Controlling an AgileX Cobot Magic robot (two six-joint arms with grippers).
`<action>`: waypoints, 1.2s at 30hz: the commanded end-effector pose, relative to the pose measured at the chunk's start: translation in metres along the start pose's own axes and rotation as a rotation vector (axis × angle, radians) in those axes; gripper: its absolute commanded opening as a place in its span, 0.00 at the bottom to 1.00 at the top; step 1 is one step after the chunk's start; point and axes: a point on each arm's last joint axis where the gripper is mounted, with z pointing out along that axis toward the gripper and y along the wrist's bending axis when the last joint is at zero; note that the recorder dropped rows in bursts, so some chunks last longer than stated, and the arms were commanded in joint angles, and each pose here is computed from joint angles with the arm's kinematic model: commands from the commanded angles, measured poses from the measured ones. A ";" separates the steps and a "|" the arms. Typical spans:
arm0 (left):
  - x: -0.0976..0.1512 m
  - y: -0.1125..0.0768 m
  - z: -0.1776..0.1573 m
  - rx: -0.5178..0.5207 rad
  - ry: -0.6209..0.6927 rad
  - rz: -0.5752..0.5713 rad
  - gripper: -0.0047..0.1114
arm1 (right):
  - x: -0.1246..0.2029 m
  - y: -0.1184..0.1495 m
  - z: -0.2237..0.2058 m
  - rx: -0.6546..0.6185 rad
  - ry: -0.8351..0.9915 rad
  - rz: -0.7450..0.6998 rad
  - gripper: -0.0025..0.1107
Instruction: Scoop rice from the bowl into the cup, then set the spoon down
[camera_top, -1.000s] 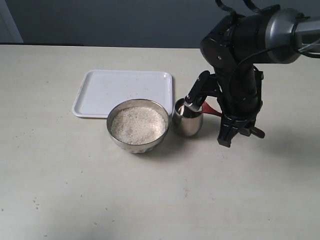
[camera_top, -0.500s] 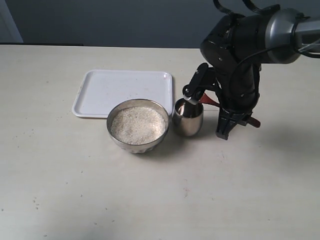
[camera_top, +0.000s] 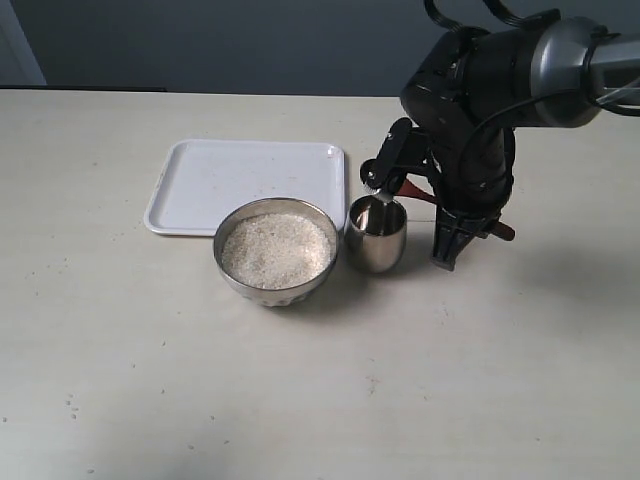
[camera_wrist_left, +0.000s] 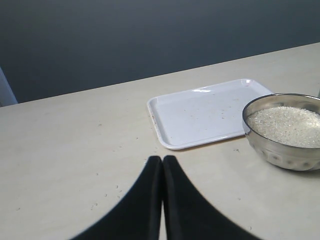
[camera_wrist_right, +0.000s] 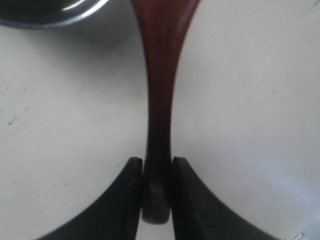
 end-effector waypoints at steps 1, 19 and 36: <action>-0.002 0.000 -0.001 -0.002 -0.021 -0.002 0.04 | -0.001 -0.003 0.000 0.017 -0.024 -0.010 0.02; -0.002 0.000 -0.001 -0.002 -0.021 -0.002 0.04 | -0.005 -0.006 -0.001 0.057 -0.069 -0.042 0.02; -0.002 0.000 -0.001 -0.002 -0.021 -0.002 0.04 | -0.003 -0.003 0.006 0.063 -0.070 -0.017 0.02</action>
